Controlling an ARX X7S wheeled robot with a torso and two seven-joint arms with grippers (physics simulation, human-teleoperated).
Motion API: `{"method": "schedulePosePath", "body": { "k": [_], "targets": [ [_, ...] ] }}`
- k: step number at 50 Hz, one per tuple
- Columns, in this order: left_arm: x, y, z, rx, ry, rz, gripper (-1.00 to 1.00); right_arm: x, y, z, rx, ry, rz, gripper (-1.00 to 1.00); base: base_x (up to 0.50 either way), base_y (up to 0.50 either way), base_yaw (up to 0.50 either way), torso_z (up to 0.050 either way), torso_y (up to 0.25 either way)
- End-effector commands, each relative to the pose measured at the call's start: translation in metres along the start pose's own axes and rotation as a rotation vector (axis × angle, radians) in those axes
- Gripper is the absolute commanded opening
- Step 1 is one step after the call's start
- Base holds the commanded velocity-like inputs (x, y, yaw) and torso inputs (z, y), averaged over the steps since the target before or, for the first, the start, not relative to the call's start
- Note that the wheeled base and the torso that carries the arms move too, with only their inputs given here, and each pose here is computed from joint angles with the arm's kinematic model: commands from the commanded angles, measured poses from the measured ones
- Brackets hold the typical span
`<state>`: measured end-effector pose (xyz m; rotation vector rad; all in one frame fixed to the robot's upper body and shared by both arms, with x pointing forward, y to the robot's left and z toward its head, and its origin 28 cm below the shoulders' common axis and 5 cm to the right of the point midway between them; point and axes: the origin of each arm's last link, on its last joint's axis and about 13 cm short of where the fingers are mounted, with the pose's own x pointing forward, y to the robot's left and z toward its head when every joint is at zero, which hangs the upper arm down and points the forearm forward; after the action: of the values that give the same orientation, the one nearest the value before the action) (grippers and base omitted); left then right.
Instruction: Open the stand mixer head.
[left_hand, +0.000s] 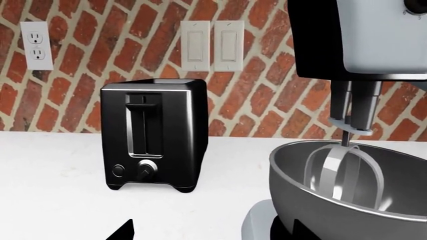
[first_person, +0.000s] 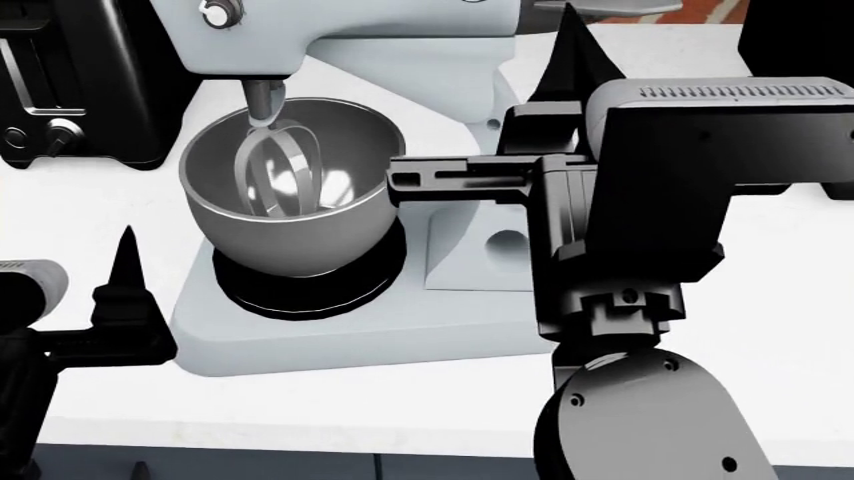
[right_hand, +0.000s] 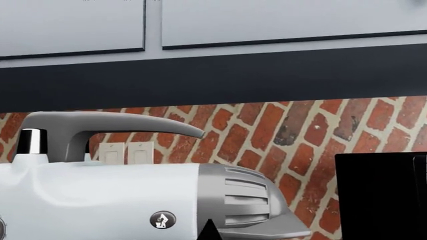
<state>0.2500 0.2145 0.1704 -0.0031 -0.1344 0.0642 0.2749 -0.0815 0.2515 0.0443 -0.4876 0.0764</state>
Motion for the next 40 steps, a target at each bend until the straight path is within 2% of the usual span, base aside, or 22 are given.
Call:
{"method": "schedulePosePath", "body": {
  "k": [1,18,40],
  "targets": [
    [-0.001,0.003,0.002,-0.038,-0.039,0.014,1.0,0.001,0.013,-0.003,0.01,0.02,0.059,-1.0,0.0,0.0,0.0,0.0,0.0],
    [0.0,0.003,-0.001,-0.039,-0.036,0.016,1.0,0.002,0.024,-0.007,0.018,0.024,0.085,-1.0,0.0,0.0,0.0,0.0,0.0],
    [0.0,0.003,-0.002,-0.043,-0.034,0.014,1.0,0.022,0.018,-0.018,-0.021,0.018,0.039,-1.0,0.0,0.0,0.0,0.0,0.0]
  ]
}}
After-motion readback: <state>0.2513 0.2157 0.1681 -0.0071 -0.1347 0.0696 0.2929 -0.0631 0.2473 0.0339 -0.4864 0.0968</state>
